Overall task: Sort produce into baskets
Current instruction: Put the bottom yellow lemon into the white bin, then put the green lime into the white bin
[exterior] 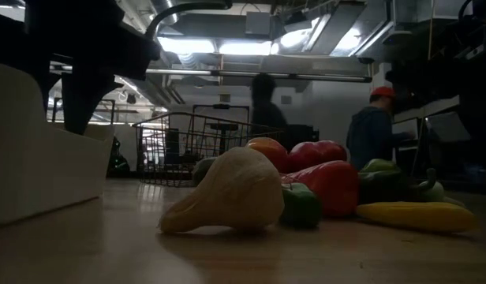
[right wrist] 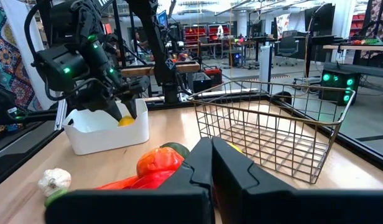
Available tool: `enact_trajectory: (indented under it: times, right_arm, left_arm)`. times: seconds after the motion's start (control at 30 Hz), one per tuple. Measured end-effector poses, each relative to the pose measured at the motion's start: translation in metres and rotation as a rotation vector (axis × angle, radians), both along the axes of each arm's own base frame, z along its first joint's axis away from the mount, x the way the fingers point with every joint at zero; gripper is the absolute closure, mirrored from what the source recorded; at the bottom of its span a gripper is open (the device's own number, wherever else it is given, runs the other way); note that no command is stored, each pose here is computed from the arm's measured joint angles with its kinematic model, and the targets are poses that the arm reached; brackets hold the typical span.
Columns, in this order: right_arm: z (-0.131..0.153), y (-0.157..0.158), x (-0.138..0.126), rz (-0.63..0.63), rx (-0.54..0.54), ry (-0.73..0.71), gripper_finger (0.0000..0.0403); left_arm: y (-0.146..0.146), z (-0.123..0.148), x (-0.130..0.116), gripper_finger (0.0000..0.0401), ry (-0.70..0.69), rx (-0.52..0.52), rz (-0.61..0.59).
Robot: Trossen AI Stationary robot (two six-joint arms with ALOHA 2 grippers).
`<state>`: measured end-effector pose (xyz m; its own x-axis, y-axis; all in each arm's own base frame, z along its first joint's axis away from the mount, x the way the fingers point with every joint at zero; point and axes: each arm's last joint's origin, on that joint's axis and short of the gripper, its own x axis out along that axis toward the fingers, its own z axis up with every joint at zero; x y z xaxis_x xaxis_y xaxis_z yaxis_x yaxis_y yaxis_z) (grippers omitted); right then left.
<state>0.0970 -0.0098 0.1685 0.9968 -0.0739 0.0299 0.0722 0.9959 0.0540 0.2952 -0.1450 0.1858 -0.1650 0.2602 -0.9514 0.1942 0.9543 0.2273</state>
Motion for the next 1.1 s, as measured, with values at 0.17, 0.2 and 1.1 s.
enact_trajectory:
  times: [0.17, 0.2, 1.1]
  right_arm:
    - [0.0, 0.0, 0.0, 0.0, 0.0, 0.0, 0.0391]
    - [0.0, 0.0, 0.0, 0.0, 0.0, 0.0, 0.0391]
    - [0.0, 0.0, 0.0, 0.0, 0.0, 0.001, 0.0391]
  left_arm:
    - [0.003, 0.0, 0.0, 0.0178, 0.006, 0.004, 0.012]
    - [0.003, 0.0, 0.001, 0.0169, 0.006, 0.003, 0.014]
    - [0.041, 0.07, 0.044, 0.0148, -0.112, -0.188, 0.28]
